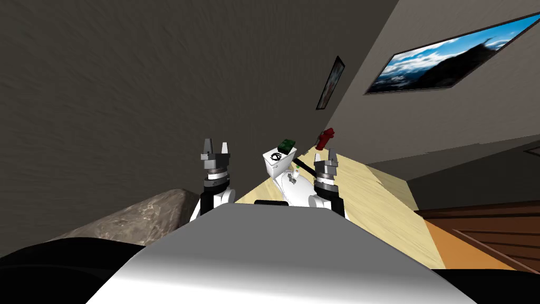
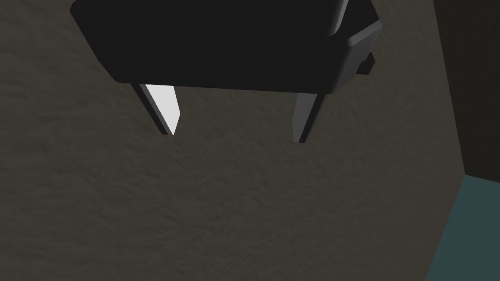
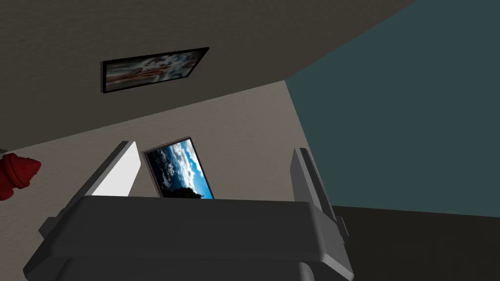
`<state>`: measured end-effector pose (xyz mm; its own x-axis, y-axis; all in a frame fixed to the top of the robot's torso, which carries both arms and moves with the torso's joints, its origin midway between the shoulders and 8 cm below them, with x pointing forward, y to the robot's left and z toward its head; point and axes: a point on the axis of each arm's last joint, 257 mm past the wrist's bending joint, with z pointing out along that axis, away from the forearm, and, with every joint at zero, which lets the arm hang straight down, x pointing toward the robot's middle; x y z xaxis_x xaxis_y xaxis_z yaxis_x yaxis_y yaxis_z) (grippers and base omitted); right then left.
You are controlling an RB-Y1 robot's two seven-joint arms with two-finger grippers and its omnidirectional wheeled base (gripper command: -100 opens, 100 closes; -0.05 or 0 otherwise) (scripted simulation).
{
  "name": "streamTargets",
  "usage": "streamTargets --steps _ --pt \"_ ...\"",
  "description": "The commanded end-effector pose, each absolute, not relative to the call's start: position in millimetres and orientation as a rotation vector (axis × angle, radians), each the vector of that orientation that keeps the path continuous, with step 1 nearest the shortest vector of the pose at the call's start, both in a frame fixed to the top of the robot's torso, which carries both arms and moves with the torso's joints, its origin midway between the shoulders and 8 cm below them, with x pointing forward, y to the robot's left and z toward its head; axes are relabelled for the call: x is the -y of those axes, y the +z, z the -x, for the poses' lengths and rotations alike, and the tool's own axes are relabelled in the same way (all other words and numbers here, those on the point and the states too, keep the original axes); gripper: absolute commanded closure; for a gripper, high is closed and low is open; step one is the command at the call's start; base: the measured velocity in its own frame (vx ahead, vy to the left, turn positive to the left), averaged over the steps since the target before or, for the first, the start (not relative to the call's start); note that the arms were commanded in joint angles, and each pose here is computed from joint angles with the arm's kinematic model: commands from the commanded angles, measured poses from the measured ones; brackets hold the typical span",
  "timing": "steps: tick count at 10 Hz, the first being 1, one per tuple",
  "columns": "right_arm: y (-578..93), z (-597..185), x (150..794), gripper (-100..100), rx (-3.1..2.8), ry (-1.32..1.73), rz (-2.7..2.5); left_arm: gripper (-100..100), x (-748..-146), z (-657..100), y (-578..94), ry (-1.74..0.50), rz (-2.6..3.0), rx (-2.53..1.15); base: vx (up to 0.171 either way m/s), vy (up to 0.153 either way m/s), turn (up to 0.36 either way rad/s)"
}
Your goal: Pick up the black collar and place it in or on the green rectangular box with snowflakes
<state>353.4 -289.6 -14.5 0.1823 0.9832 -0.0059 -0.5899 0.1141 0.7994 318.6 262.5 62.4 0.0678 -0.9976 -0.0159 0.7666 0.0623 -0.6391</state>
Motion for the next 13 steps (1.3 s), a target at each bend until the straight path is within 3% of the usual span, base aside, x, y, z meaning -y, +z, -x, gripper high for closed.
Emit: streamTargets --steps 1,13 --pt "-15 -355 295 -100 -0.639 1.315 -0.764 0 -263 -319 62 -1.432 0.544 -0.531 -0.034 0.034 0.113" --pt "-21 -365 364 -100 -0.392 1.520 -0.902 0 -263 -319 62 -1.432 0.544 -0.531 -0.043 0.062 0.096"
